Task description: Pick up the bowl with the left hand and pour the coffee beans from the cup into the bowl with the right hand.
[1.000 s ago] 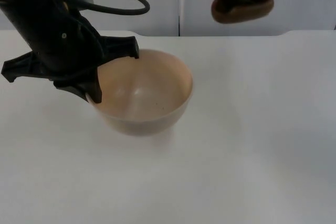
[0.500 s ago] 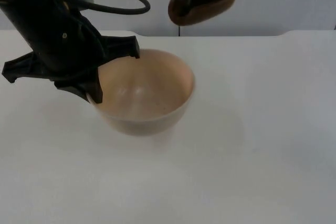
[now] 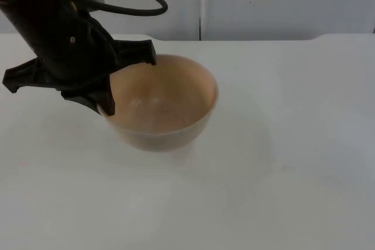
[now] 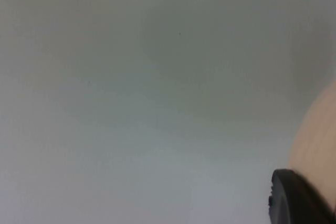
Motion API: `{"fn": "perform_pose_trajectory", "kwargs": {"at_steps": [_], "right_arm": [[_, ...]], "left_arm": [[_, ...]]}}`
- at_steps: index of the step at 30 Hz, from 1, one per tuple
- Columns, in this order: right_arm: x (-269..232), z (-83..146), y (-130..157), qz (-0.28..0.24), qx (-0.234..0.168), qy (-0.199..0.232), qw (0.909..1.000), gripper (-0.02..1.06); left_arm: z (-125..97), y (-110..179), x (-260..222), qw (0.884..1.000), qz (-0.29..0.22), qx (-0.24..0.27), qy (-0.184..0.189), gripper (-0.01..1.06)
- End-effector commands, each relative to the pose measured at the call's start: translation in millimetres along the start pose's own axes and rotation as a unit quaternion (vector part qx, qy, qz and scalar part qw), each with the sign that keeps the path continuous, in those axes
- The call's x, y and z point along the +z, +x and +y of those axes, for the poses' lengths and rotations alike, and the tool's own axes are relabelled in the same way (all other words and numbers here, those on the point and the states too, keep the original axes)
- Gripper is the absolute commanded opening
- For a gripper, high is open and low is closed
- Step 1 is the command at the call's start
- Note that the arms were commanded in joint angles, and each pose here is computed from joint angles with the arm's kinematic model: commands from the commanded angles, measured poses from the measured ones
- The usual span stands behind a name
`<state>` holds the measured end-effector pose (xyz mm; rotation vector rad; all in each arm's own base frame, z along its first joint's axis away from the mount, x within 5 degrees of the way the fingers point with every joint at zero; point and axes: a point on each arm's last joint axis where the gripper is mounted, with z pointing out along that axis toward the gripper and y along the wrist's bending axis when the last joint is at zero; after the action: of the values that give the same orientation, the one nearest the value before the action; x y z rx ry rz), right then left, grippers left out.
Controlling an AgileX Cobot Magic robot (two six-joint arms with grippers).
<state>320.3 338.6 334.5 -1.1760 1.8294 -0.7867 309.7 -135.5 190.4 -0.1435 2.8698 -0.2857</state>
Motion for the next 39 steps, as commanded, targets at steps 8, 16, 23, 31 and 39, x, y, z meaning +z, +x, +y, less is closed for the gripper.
{"fn": "perform_pose_trajectory", "kwargs": {"at_steps": [8,16,23,31,39], "right_arm": [[-19,-5,-10,-0.028,-0.021,0.048,0.9982,0.0],[-22,-5,-11,-0.03,-0.043,0.063,0.9966,0.0],[-24,0,-12,-0.03,-0.08,0.099,0.9915,0.0],[-25,17,-13,-0.036,-0.092,0.105,0.9895,0.0],[-35,18,-19,-0.05,-0.112,0.138,0.9828,0.0]], "left_arm": [[-3,-1,-2,1.0,-0.009,-0.007,0.01,0.0],[-4,-1,-2,1.0,-0.007,-0.011,0.013,0.0],[-4,-1,-2,1.0,-0.006,-0.011,0.013,0.0],[-4,-1,-2,1.0,-0.006,-0.011,0.013,0.0],[-4,-1,-2,1.0,-0.006,-0.011,0.013,0.0]]}}
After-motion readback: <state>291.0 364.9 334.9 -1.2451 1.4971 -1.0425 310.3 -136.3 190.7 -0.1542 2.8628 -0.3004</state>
